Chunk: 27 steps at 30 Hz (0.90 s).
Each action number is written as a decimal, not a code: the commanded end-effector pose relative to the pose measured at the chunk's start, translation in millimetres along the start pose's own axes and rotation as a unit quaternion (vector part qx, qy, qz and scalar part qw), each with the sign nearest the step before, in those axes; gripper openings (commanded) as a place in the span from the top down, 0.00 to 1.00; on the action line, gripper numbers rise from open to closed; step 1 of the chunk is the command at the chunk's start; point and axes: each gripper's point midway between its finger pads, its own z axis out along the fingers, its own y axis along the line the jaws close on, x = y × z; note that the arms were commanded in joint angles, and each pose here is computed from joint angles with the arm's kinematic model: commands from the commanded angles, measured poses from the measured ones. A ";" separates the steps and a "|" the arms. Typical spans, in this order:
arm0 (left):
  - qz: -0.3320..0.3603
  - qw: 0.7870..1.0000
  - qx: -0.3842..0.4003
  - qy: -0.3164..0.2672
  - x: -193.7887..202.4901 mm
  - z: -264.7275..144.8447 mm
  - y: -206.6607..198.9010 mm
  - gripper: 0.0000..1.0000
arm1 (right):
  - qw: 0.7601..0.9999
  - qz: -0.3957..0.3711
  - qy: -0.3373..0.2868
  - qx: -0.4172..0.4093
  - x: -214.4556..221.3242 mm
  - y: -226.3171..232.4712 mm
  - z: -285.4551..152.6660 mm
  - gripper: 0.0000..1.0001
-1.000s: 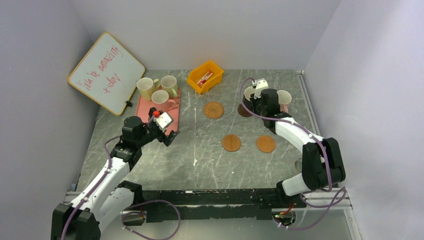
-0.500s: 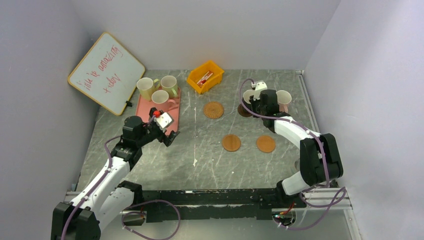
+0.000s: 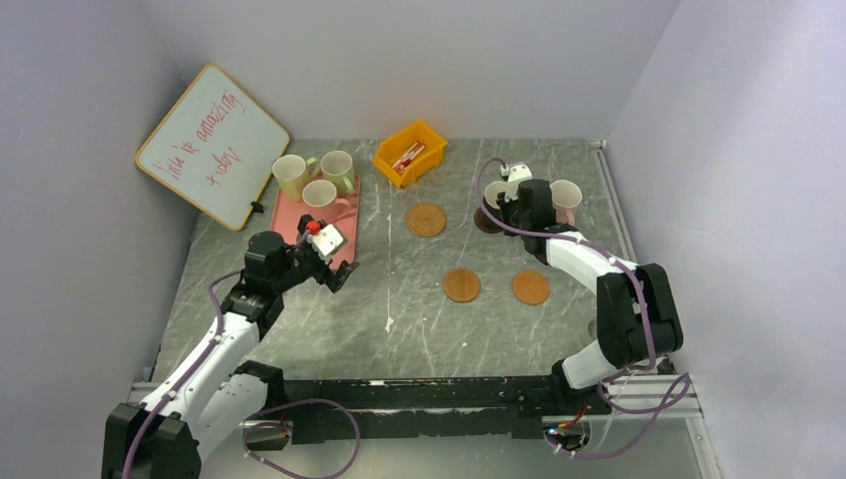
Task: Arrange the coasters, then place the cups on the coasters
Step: Place the cup on the coaster.
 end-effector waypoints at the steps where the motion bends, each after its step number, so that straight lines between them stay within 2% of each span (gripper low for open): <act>1: 0.009 1.000 0.008 -0.013 -5.8 0.9 -0.9 0.04 | 0.996 0.008 -0.085 0.003 -53.1 -4.8 -2.2 1.00; 27: 0.010 1.000 0.010 -0.013 -5.3 1.0 -1.6 0.04 | 0.998 0.002 -0.065 -0.006 -45.5 -1.2 3.9 0.99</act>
